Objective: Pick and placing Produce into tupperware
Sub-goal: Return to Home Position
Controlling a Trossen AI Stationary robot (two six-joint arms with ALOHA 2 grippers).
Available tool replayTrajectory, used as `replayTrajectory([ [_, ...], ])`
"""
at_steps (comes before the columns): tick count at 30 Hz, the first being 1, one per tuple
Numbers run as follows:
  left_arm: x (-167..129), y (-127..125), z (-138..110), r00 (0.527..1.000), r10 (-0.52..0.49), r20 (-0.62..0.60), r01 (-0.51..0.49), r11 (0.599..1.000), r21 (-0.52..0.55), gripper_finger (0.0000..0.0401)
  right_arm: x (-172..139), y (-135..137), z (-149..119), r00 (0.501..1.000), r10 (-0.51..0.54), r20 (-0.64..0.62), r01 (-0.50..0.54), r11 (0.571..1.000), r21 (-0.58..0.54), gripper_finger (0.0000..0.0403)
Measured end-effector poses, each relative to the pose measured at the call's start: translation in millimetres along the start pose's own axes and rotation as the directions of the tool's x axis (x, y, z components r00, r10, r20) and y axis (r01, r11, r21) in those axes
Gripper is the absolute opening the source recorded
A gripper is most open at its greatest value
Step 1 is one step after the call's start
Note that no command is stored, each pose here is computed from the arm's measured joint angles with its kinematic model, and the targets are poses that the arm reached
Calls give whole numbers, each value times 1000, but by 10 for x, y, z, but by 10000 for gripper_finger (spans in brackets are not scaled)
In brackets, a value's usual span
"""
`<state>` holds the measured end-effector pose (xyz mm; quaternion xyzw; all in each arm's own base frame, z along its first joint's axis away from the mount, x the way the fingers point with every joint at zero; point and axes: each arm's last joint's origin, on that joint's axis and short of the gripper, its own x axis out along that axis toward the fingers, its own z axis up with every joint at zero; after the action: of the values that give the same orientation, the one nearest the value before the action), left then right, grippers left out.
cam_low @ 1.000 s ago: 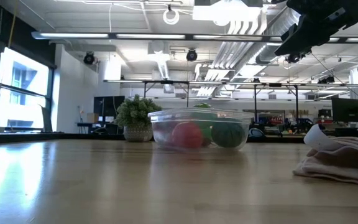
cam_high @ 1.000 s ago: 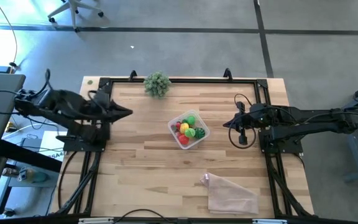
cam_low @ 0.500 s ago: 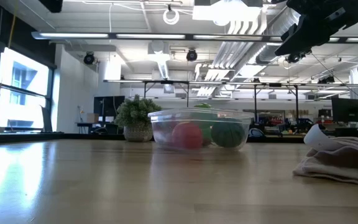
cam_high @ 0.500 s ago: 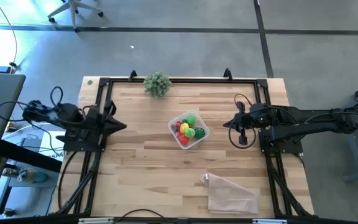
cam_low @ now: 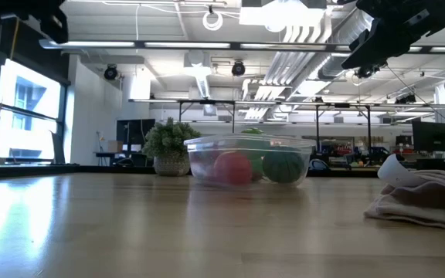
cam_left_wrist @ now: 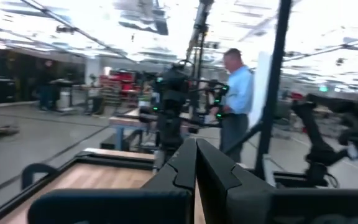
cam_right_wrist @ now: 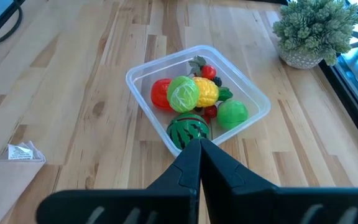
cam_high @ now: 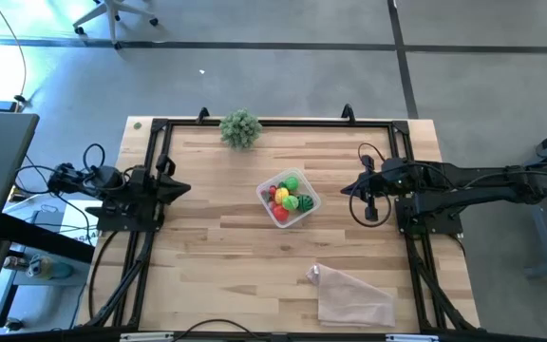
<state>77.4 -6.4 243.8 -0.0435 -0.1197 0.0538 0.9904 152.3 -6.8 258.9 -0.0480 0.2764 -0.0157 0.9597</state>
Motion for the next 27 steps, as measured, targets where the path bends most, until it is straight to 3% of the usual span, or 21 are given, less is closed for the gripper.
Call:
replayTrajectory([
  [5, -21, 29, -112, 998, 67, -12, -67, 998, -3, 0, 0, 0, 0, 1000, 0, 0, 0, 1000, 0, 0],
  [14, 4, 5, -342, 998, -5, -63, 1, 998, -60, 0, -1, 0, 0, 1000, 0, 0, 0, 1000, 0, 0],
  [21, 11, 9, -588, 991, -3, -130, -7, 997, -75, 0, 0, 0, 0, 1000, 0, 0, 0, 1000, 0, 0],
  [27, 10, 15, -632, 989, 16, -145, -27, 997, -70, 0, -1, 0, 0, 1000, 0, 0, 0, 1000, 0, 0],
])
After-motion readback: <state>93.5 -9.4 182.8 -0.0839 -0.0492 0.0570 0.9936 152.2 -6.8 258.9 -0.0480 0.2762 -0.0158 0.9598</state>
